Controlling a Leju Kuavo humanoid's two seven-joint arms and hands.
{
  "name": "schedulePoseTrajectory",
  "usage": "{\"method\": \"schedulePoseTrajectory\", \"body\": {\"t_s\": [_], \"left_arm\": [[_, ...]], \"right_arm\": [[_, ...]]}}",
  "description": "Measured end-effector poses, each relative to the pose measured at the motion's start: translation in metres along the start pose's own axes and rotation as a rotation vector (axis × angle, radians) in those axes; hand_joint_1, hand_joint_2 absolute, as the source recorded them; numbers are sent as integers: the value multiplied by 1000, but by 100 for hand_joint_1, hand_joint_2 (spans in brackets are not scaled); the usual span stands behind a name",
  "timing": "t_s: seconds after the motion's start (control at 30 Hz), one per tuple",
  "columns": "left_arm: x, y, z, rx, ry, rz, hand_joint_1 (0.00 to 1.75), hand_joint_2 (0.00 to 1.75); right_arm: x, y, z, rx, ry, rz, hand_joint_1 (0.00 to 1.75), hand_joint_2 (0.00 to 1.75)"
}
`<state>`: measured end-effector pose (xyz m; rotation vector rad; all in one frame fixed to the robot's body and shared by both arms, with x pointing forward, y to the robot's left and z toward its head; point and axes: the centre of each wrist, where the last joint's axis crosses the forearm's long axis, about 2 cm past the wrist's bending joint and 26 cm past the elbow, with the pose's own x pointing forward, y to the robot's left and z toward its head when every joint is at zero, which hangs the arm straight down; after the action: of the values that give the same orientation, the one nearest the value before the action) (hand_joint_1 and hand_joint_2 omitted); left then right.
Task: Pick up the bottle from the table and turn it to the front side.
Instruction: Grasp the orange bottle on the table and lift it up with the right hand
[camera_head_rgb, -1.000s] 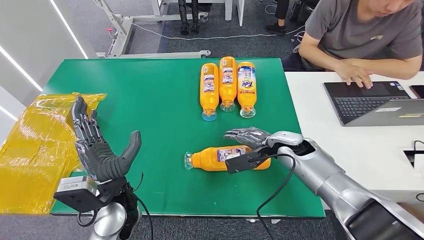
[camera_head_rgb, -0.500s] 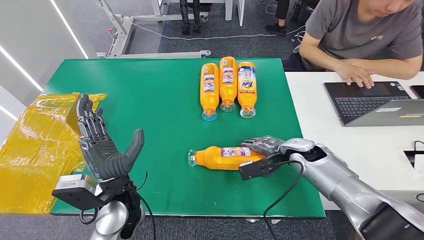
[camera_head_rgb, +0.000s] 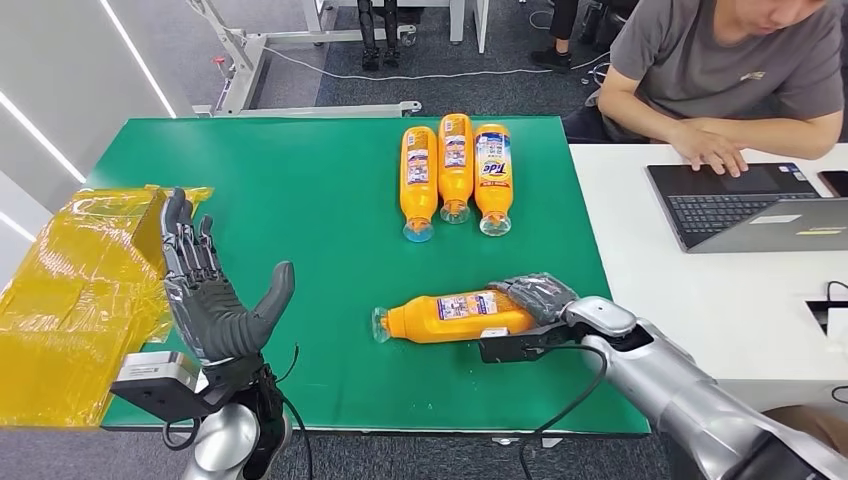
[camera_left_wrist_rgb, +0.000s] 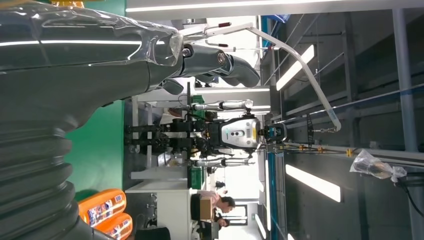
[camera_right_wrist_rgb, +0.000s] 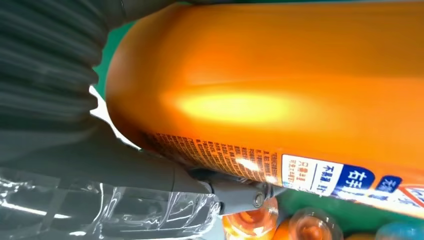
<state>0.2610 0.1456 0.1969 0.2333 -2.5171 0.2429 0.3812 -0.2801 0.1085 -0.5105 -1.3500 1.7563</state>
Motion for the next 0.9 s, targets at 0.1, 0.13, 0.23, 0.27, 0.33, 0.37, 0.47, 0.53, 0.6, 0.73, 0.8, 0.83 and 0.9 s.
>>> {"method": "schedulePoseTrajectory", "body": {"t_s": [0.1, 0.13, 0.23, 0.27, 0.33, 0.37, 0.47, 0.53, 0.6, 0.73, 0.8, 0.83, 0.9], "left_arm": [[0, 0, 1, -7, -6, -9, 0, 175], [0, 0, 1, -10, -8, -12, 0, 175], [0, 0, 2, -14, -13, -18, 0, 175], [0, 0, 1, -15, -13, -18, 0, 175], [0, 0, 2, -13, -10, -16, 0, 175], [0, 0, 2, -10, -5, -12, 0, 175], [-1, -3, 2, 4, 20, 12, 0, 175], [-2, -4, 2, 8, 35, 31, 0, 175], [-2, -7, 2, 2, 52, 67, 0, 175], [-1, -12, 2, -32, 80, 154, 0, 175], [-1, -14, 3, -55, 92, 201, 0, 175], [0, -15, 3, -68, 98, 226, 0, 175], [0, -17, 5, -98, 115, 291, 0, 175]], "right_arm": [[16, 13, 0, -200, -11, -36, 175, 175], [21, 15, 0, -270, -13, -46, 175, 175], [39, 17, -1, -455, -35, -83, 175, 175], [44, 17, 0, -514, -48, -101, 175, 175], [56, 17, 1, -660, -84, -119, 175, 175], [63, 16, 2, -733, -107, -115, 175, 175], [79, 15, 5, -906, -194, -84, 175, 175], [86, 16, 7, -981, -221, -87, 175, 175], [92, 19, 9, -1046, -215, -120, 175, 175], [103, 27, 11, -1121, -153, -217, 175, 175], [109, 30, 10, -1138, -137, -255, 175, 175], [113, 30, 11, -1146, -138, -264, 175, 175], [119, 26, 11, -1167, -149, -265, 175, 175]]}}
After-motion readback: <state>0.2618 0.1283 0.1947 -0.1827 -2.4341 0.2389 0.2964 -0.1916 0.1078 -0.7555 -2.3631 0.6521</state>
